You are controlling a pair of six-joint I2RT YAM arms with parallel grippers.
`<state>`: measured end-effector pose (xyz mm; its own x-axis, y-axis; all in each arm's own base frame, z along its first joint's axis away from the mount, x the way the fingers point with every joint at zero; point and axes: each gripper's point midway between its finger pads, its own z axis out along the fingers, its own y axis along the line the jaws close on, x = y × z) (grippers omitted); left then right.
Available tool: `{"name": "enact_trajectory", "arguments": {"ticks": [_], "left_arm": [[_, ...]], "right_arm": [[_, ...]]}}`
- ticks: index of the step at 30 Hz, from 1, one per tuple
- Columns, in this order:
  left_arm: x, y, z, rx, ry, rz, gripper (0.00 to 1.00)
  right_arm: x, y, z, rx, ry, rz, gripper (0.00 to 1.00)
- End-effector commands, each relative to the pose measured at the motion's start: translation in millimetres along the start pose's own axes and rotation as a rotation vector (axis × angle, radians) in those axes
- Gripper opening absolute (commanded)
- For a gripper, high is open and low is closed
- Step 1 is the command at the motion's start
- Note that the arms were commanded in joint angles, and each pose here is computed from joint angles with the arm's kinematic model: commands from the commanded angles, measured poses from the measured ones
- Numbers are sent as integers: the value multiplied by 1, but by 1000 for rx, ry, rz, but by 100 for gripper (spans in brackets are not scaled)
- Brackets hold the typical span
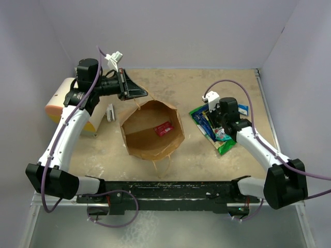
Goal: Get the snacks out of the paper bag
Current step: Place the snack at the center of the board.
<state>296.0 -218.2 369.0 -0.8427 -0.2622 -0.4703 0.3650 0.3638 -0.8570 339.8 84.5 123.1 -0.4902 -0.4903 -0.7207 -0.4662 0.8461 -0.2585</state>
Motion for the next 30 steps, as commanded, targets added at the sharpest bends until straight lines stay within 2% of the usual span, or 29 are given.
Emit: {"name": "enact_trajectory", "arguments": {"ticks": [1, 8, 11, 15, 21, 26, 30], "left_arm": [[-2, -18, -9, 42, -25, 72, 0], [-1, -20, -10, 44, -26, 76, 0], [-1, -20, -10, 44, -24, 76, 0], [3, -17, -8, 50, -11, 58, 0], [11, -15, 2, 88, 31, 29, 0], [15, -15, 5, 99, 53, 25, 0], [20, -15, 8, 102, 73, 19, 0]], "right_arm": [[-26, -6, -15, 17, -66, 31, 42], [-39, -16, -32, 60, -99, 89, 56], [-37, -16, -40, 54, -79, 65, 63], [-53, -9, -58, -15, -145, -40, 65], [-112, 35, -105, -270, -434, -238, 62], [-146, 96, -155, -477, -665, -412, 62], [-160, 130, -182, -554, -791, -518, 60]]}}
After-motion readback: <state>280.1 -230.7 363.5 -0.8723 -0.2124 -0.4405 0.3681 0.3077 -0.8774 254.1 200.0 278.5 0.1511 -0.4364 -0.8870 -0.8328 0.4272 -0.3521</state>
